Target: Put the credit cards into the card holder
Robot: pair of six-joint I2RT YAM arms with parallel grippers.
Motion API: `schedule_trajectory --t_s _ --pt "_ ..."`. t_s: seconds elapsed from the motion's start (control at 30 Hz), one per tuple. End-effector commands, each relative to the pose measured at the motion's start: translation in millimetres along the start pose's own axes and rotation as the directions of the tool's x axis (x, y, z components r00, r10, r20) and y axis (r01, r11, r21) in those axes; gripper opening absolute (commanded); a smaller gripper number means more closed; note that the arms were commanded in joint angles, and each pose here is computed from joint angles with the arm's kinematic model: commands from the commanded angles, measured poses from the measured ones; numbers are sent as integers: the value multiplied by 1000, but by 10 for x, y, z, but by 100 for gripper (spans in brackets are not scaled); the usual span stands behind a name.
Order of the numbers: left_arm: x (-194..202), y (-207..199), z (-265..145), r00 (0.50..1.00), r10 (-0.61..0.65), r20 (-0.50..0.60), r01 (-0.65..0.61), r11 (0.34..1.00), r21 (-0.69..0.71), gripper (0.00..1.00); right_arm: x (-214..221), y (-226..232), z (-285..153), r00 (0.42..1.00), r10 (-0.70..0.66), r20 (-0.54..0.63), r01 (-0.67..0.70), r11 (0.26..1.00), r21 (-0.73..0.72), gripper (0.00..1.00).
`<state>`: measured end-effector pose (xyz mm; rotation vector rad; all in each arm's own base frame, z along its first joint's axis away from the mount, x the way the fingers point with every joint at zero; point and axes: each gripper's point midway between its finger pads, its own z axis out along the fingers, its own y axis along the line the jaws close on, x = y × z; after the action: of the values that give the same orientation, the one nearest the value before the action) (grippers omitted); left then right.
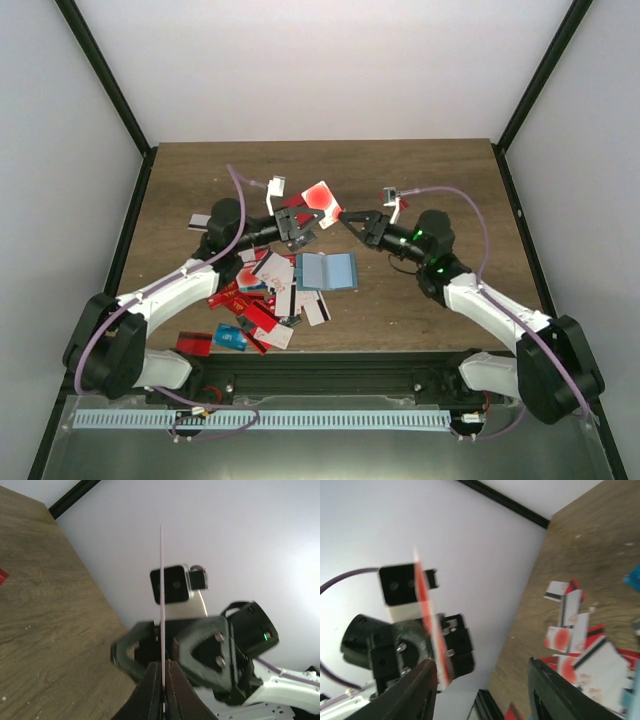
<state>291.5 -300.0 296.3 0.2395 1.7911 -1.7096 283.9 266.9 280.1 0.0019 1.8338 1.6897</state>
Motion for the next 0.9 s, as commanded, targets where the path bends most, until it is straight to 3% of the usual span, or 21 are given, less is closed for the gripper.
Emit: schedule_trajectory --t_s 0.0,0.2,0.4,0.63,0.87 --pt "31 -175 -47 997 59 -51 -58 998 17 4 -228 -89 -219 991 -125 -40 127 990 64 53" --pt "252 -152 -105 985 70 -156 -70 998 8 4 -170 68 -297 943 -259 -207 257 966 -38 56" --pt "375 -155 -99 976 58 -211 -52 998 33 4 8 223 -308 906 -277 -319 232 958 -170 55" --pt "464 -205 -53 967 59 -247 -46 997 59 4 115 275 -265 890 -278 -362 215 955 -204 52" --pt "521 -189 -19 964 51 -261 -37 998 58 4 239 294 -201 869 -285 -404 203 951 -235 38"
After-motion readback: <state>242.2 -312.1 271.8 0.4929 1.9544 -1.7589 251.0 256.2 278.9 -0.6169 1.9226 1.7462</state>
